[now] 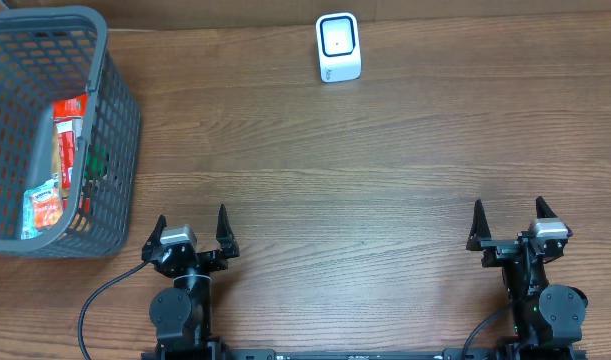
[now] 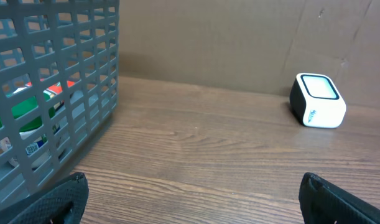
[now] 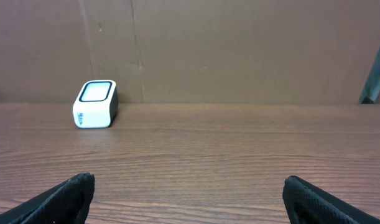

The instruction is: Scan the item barcode

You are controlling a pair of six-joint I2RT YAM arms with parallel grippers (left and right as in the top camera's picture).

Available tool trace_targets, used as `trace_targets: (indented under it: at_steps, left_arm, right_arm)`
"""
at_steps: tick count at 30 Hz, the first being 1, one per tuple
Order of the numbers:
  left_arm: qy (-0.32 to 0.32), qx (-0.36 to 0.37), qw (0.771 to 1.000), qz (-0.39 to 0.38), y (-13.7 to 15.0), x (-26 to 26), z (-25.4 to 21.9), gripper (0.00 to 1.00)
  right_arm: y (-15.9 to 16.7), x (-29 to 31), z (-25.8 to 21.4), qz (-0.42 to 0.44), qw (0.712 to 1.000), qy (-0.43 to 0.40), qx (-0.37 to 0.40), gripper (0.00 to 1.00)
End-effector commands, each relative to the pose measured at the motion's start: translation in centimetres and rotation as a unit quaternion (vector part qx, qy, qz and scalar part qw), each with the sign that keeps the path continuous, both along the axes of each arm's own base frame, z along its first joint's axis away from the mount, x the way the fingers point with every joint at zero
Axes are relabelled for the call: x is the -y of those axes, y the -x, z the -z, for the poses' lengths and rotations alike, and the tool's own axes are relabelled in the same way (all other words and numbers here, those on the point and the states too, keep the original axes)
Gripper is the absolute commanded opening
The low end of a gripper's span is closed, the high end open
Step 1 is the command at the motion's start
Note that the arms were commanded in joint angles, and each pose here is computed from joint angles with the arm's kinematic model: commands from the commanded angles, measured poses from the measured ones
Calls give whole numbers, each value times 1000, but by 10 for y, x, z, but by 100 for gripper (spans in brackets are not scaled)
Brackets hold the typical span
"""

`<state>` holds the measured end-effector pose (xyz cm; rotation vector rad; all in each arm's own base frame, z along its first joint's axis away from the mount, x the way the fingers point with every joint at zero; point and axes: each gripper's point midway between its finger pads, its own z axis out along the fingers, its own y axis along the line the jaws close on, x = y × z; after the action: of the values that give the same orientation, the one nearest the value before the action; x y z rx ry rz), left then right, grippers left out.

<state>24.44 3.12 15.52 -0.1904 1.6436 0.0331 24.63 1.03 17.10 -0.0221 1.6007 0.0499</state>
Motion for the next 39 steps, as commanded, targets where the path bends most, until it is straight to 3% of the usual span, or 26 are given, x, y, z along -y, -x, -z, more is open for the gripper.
trace_targets:
  at_steps: [1, 30, 39]
  left_arm:
    - [-9, 3, 1000, 7, 0, 2, -1, 100]
    - [-11, 3, 1000, 4, 0, 1, -1, 100]
    - [-6, 2, 999, 44, -1, 15, -1, 100]
  right_arm:
    - [0, 1, 1, 2, 1000, 1, 3, 100]
    - [0, 1, 1, 2, 1000, 1, 3, 100]
    - [0, 1, 1, 2, 1000, 1, 3, 100]
